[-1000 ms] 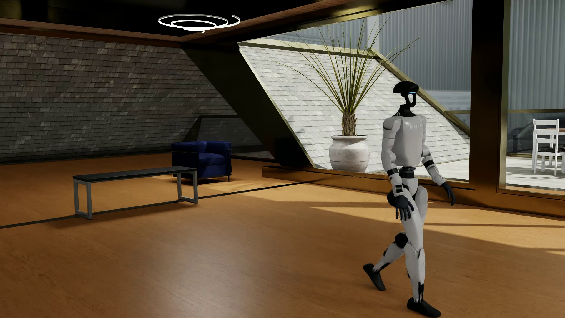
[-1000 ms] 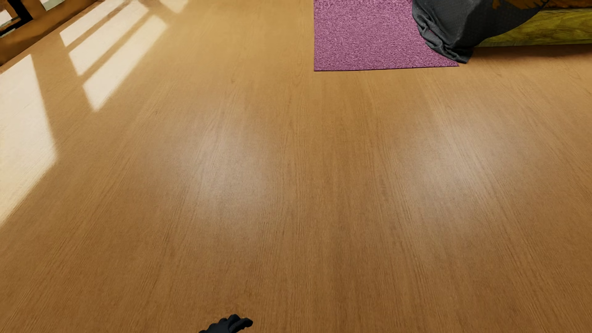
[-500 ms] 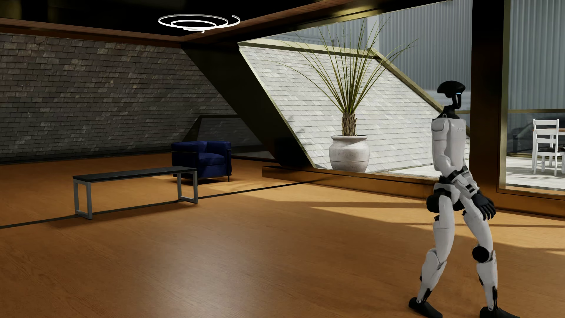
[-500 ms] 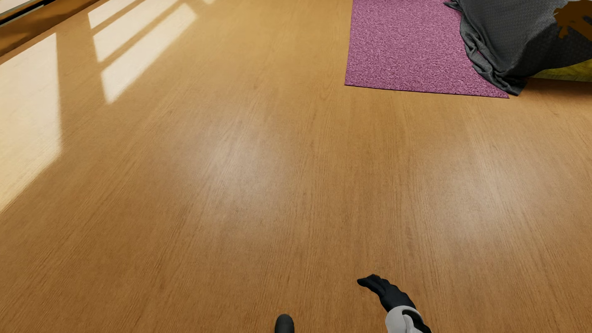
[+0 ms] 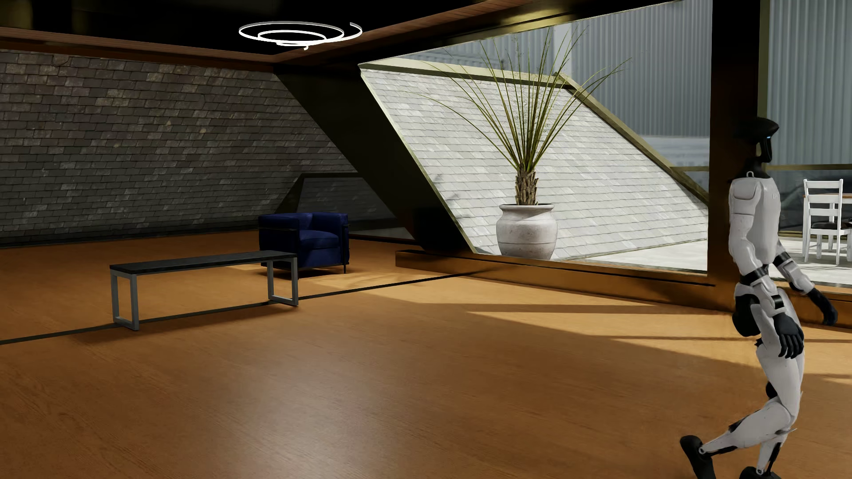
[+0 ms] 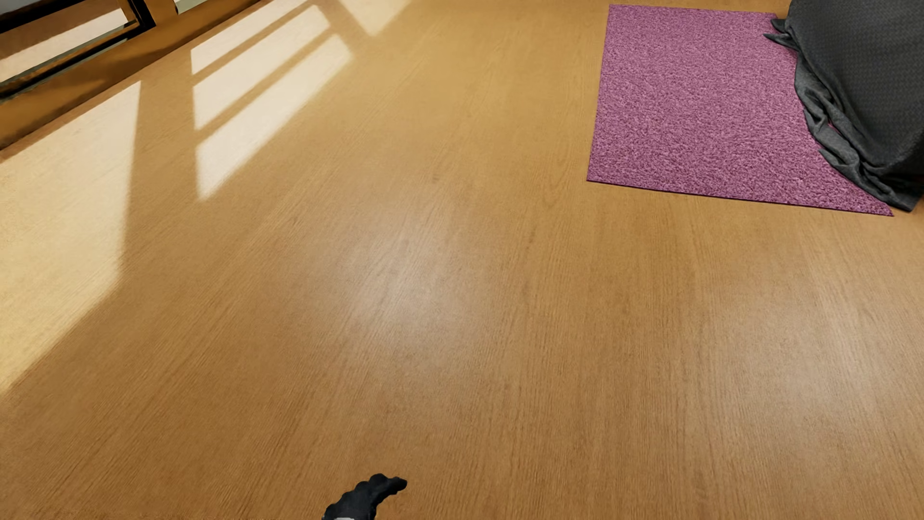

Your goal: Walk towards the bench

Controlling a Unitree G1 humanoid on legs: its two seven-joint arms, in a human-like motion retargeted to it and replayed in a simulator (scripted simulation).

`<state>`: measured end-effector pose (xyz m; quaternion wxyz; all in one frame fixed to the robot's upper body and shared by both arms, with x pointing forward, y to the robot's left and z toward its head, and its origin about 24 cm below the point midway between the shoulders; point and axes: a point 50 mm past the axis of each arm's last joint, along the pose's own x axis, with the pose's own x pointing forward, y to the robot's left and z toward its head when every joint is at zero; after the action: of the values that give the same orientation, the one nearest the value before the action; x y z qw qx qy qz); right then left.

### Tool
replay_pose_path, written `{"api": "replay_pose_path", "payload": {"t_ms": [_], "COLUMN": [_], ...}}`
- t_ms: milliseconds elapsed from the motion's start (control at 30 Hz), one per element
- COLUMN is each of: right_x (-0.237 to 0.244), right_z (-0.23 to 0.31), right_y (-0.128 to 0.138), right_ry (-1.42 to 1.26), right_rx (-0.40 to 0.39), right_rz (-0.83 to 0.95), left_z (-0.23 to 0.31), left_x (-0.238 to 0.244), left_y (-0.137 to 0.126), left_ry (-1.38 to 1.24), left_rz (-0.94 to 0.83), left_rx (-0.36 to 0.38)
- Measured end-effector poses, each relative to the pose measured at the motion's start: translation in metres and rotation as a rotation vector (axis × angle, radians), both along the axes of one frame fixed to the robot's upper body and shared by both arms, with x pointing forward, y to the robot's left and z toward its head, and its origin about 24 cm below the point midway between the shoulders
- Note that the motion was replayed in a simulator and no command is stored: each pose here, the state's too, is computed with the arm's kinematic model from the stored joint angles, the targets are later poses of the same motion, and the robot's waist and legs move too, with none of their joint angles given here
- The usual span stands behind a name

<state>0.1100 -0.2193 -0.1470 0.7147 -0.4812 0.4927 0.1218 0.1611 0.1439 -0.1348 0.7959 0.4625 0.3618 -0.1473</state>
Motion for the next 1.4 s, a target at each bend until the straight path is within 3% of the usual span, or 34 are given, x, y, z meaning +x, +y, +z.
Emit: {"api": "replay_pose_path", "payload": {"t_ms": [167,300,433,600,733,800,933,1167,1300,1400], "right_x": [0.001,0.011,0.027,0.043,0.035,0.028,0.023,0.006,0.008,0.021], "right_z": [0.004,0.009,0.012,0.019,0.01,0.006,0.005,0.007,0.004,0.011], "right_y": [0.001,0.007,0.019,0.025,0.025,0.026,0.029,0.0,-0.004,-0.009], "right_ry": [-0.064,-0.133,-0.167,-0.321,-0.247,-0.197,-0.152,-0.144,-0.074,-0.14], "right_rx": [0.041,0.066,0.068,0.118,0.093,0.09,0.089,0.033,-0.009,-0.014], "right_rz": [-0.046,-0.082,-0.001,-0.084,-0.147,-0.084,0.047,-0.11,-0.02,-0.014], "left_z": [0.021,0.019,-0.006,-0.02,-0.005,0.005,0.017,0.004,-0.012,-0.022], "left_x": [0.043,0.039,-0.007,-0.045,-0.025,-0.01,0.008,-0.001,-0.031,-0.046], "left_y": [-0.019,-0.026,-0.002,0.03,0.056,0.052,0.03,0.007,0.015,0.016], "left_ry": [-0.126,-0.113,0.062,0.296,0.14,0.035,-0.068,0.017,0.141,0.237], "left_rz": [-0.13,-0.176,-0.081,-0.347,-0.094,-0.029,-0.063,-0.146,-0.069,-0.065], "left_rx": [-0.015,-0.029,0.031,0.129,0.152,0.114,0.037,0.078,0.035,0.082]}}
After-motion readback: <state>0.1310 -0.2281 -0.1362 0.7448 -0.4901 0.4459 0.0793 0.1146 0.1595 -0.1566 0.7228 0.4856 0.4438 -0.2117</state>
